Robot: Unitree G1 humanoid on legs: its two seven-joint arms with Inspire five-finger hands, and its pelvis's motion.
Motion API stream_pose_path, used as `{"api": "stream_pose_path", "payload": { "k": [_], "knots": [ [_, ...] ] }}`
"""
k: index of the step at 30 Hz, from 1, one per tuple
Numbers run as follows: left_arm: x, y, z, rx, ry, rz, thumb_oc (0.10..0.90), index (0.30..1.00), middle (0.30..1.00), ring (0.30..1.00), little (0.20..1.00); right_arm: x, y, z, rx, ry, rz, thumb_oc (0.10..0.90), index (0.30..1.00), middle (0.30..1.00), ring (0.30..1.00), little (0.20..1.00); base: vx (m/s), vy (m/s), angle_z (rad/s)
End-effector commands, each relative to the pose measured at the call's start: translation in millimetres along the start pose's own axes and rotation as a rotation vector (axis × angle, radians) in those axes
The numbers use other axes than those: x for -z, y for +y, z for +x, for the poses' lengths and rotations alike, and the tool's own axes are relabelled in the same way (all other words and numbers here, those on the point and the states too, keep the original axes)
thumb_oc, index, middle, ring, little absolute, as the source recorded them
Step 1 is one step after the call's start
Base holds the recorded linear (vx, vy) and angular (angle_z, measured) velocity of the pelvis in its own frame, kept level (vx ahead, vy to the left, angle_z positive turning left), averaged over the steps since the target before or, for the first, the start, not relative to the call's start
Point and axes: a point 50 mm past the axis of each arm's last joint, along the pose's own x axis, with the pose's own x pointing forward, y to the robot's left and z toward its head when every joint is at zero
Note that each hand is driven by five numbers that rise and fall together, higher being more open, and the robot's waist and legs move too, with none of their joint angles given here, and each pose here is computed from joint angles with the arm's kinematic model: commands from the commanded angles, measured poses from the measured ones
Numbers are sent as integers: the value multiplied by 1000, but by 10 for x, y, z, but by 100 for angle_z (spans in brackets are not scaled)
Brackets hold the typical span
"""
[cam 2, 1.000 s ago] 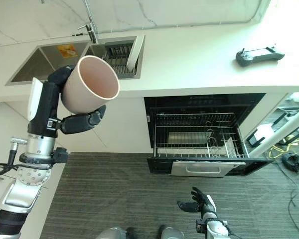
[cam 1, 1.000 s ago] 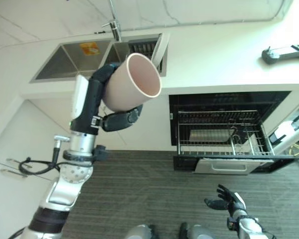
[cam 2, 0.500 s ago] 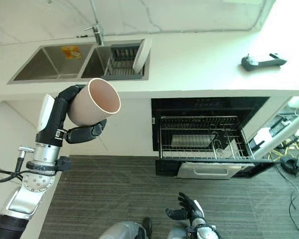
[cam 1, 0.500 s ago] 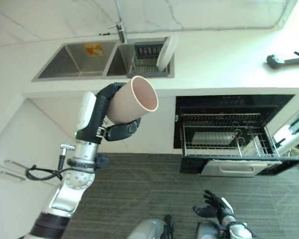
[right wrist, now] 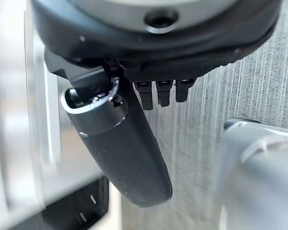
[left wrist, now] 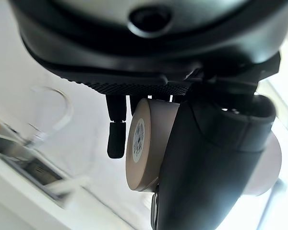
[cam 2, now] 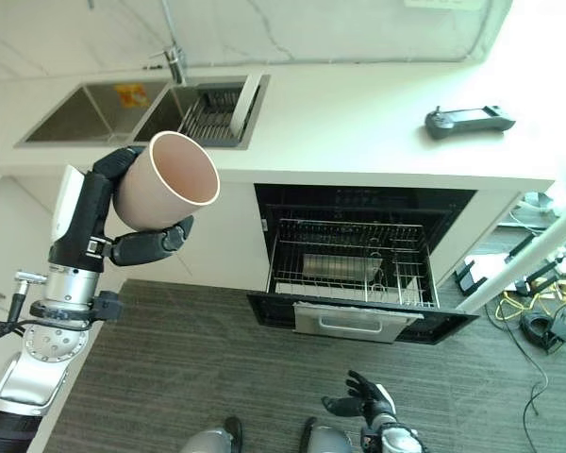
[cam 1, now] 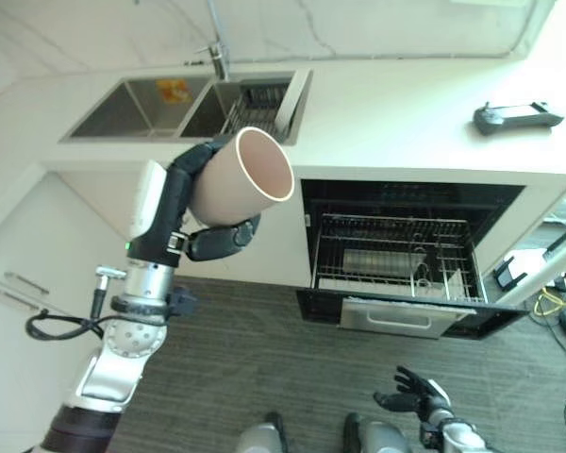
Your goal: Place the dishes in the dishwasher.
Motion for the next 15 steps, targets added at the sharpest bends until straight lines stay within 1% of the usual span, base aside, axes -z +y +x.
{"api": "stream_pose_path", "payload": {
  "k": [1, 5, 8, 10, 15],
  "knots": [
    [-288, 145, 239, -152, -197, -115, 400, 300, 300, 300, 300, -234, 115, 32, -21, -158, 38, 800, 900, 900, 900, 900, 46, 215, -36],
    [-238, 73, 211, -142, -153, -185, 400, 300, 300, 300, 300, -293, 139, -10, -40, -222, 48, 800, 900, 900, 900, 900, 26, 77, -32],
    [-161, -47, 155, -137, -97, -264, 400, 300, 300, 300, 300, -505, 252, -109, -75, -359, 21, 800, 900, 900, 900, 900, -20, 14, -22],
    [-148, -66, 146, -142, -88, -279, 400, 300, 300, 300, 300, -550, 264, -131, -76, -386, 22, 800, 900, 900, 900, 900, -25, 8, -15],
    [-89, -161, 102, -184, -52, -334, 400, 300, 300, 300, 300, -834, 319, -283, -71, -559, -7, 800, 900, 900, 900, 900, -31, 23, -23]
  ]
}}
